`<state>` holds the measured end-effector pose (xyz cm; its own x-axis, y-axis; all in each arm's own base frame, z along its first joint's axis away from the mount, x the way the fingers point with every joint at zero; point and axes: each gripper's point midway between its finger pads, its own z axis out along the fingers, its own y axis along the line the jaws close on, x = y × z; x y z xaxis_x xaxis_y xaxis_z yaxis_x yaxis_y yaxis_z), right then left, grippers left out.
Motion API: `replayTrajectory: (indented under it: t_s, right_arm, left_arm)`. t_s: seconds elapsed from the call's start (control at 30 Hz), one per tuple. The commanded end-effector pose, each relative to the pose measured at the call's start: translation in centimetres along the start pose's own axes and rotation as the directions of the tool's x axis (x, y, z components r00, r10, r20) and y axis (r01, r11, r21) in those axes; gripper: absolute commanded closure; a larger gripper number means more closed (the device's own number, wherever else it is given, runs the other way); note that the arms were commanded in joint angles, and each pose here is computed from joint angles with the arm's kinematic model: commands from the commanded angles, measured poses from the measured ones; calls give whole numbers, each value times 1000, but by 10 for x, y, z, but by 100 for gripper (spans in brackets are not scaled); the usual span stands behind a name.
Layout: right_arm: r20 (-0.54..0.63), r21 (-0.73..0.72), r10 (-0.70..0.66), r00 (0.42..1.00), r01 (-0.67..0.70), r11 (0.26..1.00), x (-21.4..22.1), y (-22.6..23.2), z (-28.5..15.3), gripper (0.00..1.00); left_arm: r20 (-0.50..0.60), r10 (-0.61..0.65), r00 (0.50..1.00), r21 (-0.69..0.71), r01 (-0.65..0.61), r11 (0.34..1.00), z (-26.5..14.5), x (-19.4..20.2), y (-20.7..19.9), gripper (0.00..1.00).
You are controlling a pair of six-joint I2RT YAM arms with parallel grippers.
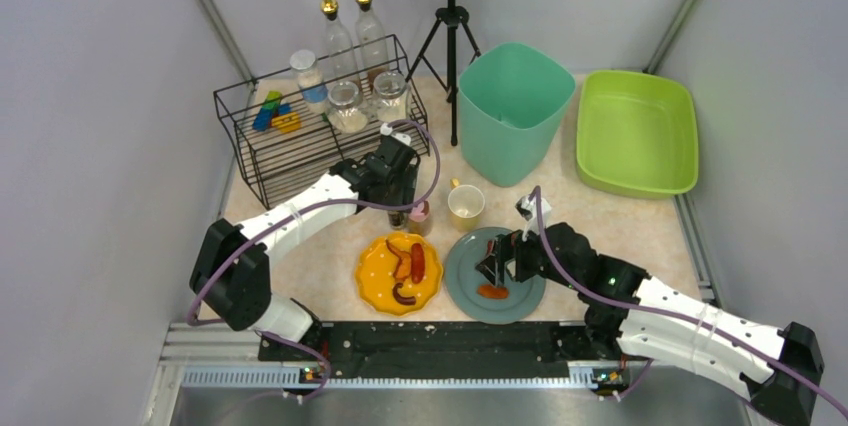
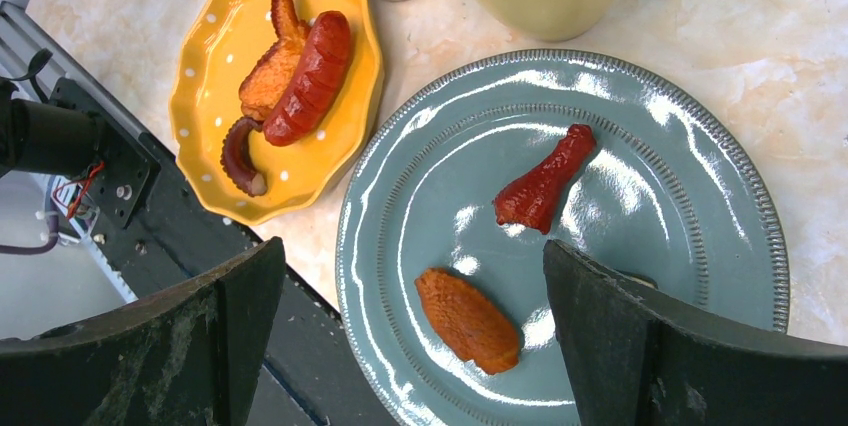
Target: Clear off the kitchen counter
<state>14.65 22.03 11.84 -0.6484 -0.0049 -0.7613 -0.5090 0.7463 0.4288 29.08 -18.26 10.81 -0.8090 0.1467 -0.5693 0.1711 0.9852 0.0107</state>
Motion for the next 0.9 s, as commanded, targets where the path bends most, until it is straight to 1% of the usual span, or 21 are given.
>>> replayTrajectory:
  t_s: [0.0, 0.33, 0.57, 0.7, 0.87]
  right_arm:
    - [33, -15, 9, 999, -8, 1000, -8, 4, 1, 1]
    - [32, -29, 9, 999, -8, 1000, -10, 8, 2, 1]
    - [30, -25, 13, 999, -13, 1000, -7, 5, 3, 1]
    - [27, -25, 15, 1000, -15, 1000, -5, 5, 3, 1]
    - [25, -28, 22, 999, -22, 999, -2, 4, 5, 1]
  left_arm:
    - [39, -12, 999, 48, 10, 999, -6, -15, -11, 33]
    - [22, -3, 1000, 52, 2, 999, -2, -12, -13, 34]
    - [5, -2, 1000, 64, 2, 998, 2, -8, -17, 41]
    - [3, -1, 1000, 65, 1, 998, 2, -7, -16, 51]
    - [17, 1, 1000, 36, -1, 999, -5, -11, -9, 75]
